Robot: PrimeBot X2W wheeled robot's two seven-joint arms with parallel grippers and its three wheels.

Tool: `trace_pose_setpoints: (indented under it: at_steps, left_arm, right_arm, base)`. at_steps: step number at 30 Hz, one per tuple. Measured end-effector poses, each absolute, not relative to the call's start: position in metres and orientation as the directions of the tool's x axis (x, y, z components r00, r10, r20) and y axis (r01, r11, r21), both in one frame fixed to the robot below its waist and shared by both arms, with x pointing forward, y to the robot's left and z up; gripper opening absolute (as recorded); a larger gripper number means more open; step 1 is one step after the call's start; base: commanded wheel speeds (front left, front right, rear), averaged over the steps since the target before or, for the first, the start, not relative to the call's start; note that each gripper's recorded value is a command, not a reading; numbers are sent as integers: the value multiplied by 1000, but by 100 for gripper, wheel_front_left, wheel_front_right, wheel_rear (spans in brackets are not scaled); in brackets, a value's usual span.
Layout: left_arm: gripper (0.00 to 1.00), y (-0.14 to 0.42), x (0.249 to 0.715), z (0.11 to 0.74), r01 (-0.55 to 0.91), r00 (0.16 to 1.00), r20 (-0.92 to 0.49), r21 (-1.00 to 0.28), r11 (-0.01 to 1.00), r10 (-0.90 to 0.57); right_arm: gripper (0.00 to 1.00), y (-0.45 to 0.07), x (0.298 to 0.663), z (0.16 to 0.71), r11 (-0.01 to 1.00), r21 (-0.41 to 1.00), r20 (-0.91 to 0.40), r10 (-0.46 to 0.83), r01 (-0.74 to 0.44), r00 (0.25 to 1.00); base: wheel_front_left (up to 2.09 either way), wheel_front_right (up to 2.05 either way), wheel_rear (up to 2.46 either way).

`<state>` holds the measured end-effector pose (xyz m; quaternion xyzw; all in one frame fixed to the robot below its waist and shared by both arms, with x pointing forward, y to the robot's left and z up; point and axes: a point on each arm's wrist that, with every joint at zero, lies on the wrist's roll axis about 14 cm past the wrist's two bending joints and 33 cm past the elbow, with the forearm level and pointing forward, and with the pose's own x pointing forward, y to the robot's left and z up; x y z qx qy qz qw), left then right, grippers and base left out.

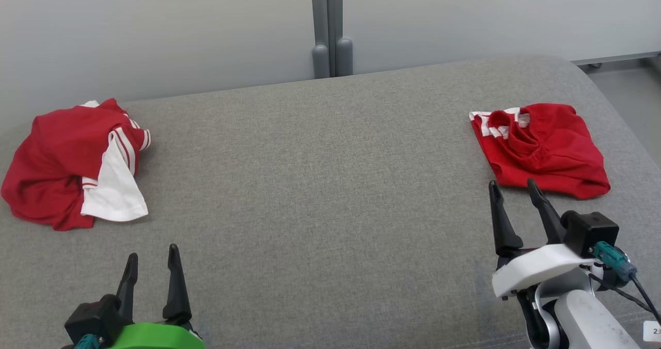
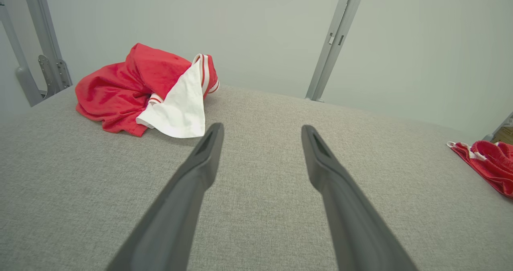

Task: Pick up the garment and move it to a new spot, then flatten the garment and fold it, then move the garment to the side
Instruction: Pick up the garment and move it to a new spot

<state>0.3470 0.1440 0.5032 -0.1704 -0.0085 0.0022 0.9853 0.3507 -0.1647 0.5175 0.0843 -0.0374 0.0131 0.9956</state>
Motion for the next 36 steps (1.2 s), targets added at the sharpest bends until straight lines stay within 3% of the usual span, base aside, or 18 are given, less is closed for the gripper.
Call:
trace_pose_setpoints:
  at_steps: [22, 30, 36]
  left_arm:
    - [100, 146, 336, 505, -9, 999, 28, -321, 947, 19]
    - [100, 162, 326, 507, -55, 997, 37, -320, 946, 70]
    - [100, 200, 314, 513, -164, 980, 60, -305, 938, 191]
  right_arm:
    - [100, -164, 338, 517, 987, 159, 85, 2, -16, 996]
    - [100, -142, 343, 524, 985, 147, 108, 74, -89, 991]
    - [100, -97, 346, 527, 962, 158, 116, 204, -221, 972]
  base:
    - [0, 0, 0]
    - [0, 0, 0]
    - [0, 0, 0]
